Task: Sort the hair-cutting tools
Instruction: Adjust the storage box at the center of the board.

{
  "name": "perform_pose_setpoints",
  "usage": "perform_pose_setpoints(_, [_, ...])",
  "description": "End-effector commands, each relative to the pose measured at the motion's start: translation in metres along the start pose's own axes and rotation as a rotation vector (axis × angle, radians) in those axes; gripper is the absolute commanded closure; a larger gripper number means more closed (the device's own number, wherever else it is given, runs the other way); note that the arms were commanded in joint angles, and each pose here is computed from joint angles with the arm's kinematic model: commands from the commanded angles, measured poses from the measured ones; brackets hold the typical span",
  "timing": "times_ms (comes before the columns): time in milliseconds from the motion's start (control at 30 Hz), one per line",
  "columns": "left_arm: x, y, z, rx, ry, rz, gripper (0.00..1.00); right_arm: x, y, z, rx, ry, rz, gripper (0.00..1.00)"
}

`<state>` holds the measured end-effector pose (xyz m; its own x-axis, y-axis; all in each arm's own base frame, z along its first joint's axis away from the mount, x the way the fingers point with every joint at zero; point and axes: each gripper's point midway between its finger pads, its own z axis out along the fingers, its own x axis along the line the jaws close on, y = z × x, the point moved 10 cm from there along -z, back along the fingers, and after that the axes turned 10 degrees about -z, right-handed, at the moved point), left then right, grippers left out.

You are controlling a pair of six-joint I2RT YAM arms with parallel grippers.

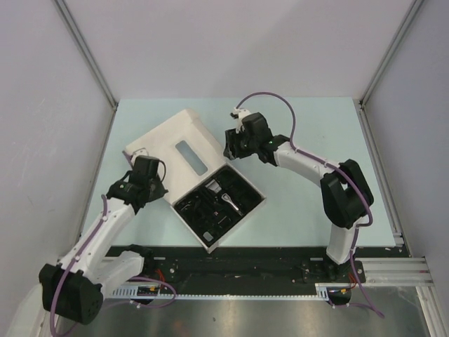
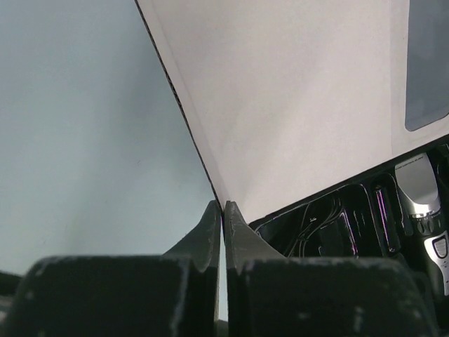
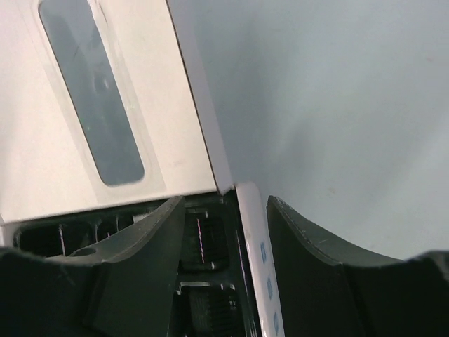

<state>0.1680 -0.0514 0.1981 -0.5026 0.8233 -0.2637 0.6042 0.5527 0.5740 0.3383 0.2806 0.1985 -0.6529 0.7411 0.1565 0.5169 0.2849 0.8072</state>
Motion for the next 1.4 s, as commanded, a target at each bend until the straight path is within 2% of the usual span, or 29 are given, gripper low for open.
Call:
perform_pose_setpoints(0, [-0.036, 0.020, 0.004, 0.020, -0.265, 0.241, 1.00, -0.029, 0.015, -0.026, -0.063, -0.166, 0.219, 0.45])
perform_pose_setpoints(100, [-0.053, 0.030, 0.009, 0.012, -0.359, 0.313, 1.00, -0.061, 0.002, -0.033, -0.015, -0.322, 0.367, 0.46])
perform_pose_setpoints(133, [-0.060, 0.037, 0.009, -0.027, -0.391, 0.339, 1.00, -0.067, -0.004, -0.034, -0.001, -0.348, 0.427, 0.47])
perform_pose_setpoints(167, [-0.067, 0.037, 0.013, 0.003, -0.440, 0.359, 1.00, -0.080, -0.010, -0.038, 0.015, -0.382, 0.468, 0.48])
perform_pose_setpoints(233, [-0.081, 0.046, 0.014, -0.026, -0.496, 0.379, 1.00, -0.087, -0.017, -0.042, 0.027, -0.397, 0.513, 0.49])
perform_pose_setpoints(400, [-0.101, 0.050, 0.040, 0.028, -0.513, 0.415, 1.00, -0.086, -0.018, -0.062, -0.008, -0.393, 0.512, 0.48])
perform_pose_setpoints(500, [-0.106, 0.051, 0.053, 0.035, -0.494, 0.421, 1.00, -0.078, -0.005, -0.083, -0.086, -0.352, 0.476, 0.47])
perform_pose_setpoints(567, [-0.111, 0.053, 0.056, 0.021, -0.513, 0.422, 1.00, -0.073, 0.005, -0.099, -0.145, -0.341, 0.472, 0.46])
perform_pose_setpoints(767, [-0.136, 0.065, 0.072, -0.002, -0.595, 0.452, 1.00, -0.074, 0.012, -0.120, -0.204, -0.287, 0.511, 0.46])
perform_pose_setpoints(933, [-0.154, 0.070, 0.084, -0.002, -0.629, 0.471, 0.99, -0.089, 0.010, -0.128, -0.223, -0.378, 0.609, 0.49])
perform_pose_setpoints(967, [-0.154, 0.069, 0.086, 0.005, -0.630, 0.471, 1.00, -0.099, 0.006, -0.132, -0.222, -0.459, 0.635, 0.50])
perform_pose_setpoints(1067, [-0.151, 0.066, 0.082, 0.004, -0.632, 0.468, 0.92, -0.114, -0.004, -0.137, -0.199, -0.543, 0.703, 0.58])
perform_pose_setpoints(1100, [-0.150, 0.065, 0.081, 0.004, -0.634, 0.469, 0.82, -0.117, -0.007, -0.136, -0.186, -0.555, 0.714, 0.60])
perform_pose_setpoints(1133, [-0.146, 0.063, 0.080, 0.007, -0.631, 0.467, 0.77, -0.120, -0.010, -0.134, -0.170, -0.565, 0.728, 0.65])
perform_pose_setpoints(1200, [-0.143, 0.065, 0.071, -0.018, -0.637, 0.465, 0.61, -0.122, -0.016, -0.132, -0.150, -0.570, 0.731, 0.66])
perform_pose_setpoints(1267, [-0.141, 0.066, 0.066, -0.035, -0.642, 0.463, 0.49, -0.124, -0.021, -0.125, -0.121, -0.567, 0.745, 0.67])
perform_pose_setpoints(1300, [-0.141, 0.070, 0.058, -0.061, -0.652, 0.462, 0.39, -0.124, -0.024, -0.122, -0.107, -0.568, 0.749, 0.68])
perform_pose_setpoints(1367, [-0.139, 0.074, 0.054, -0.085, -0.650, 0.444, 0.31, -0.128, -0.034, -0.111, -0.057, -0.571, 0.778, 0.69])
